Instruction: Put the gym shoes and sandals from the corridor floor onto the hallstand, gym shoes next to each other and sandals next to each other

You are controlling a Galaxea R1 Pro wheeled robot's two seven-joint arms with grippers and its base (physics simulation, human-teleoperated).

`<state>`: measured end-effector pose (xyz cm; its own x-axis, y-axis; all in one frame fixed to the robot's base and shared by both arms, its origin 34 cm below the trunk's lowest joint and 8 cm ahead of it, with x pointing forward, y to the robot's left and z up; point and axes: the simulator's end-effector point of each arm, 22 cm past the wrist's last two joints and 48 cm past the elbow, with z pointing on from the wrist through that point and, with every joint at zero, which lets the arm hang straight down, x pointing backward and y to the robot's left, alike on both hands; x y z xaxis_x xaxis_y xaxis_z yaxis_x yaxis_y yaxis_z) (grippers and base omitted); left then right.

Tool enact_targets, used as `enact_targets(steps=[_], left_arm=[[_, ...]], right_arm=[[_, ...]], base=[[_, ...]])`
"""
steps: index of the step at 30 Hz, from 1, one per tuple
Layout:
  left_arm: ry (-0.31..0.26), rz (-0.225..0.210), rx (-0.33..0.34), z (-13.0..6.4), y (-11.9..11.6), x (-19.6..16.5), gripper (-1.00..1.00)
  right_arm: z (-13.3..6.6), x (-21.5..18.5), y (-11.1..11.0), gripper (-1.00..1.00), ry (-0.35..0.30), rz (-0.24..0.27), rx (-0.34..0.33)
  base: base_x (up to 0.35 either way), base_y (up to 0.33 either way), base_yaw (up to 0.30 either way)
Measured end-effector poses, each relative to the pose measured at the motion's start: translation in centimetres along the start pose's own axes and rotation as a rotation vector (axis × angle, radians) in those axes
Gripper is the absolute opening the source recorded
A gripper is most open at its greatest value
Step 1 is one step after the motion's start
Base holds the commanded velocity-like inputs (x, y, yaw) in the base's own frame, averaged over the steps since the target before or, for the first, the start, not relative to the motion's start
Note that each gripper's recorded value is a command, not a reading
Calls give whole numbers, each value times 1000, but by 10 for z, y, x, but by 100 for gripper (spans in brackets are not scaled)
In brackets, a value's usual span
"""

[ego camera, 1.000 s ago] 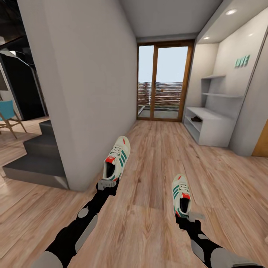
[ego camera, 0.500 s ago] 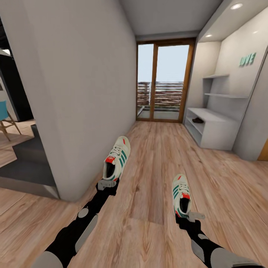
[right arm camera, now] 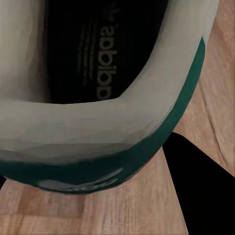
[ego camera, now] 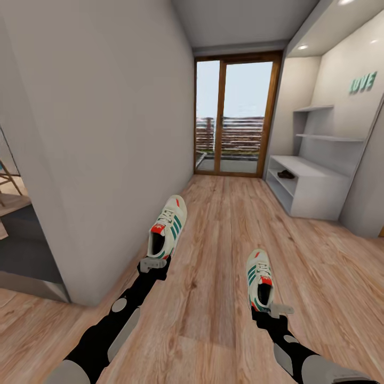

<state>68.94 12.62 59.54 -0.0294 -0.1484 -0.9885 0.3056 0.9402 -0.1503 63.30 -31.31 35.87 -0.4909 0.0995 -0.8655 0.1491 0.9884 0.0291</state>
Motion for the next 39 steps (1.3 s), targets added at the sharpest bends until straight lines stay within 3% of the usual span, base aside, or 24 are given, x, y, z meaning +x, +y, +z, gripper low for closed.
enact_targets(steps=[39], left_arm=[[2,1,2,0,1,0,-100]], right_arm=[[0,-1,-4,-100,0,0,6]], base=[[347,-76,0]])
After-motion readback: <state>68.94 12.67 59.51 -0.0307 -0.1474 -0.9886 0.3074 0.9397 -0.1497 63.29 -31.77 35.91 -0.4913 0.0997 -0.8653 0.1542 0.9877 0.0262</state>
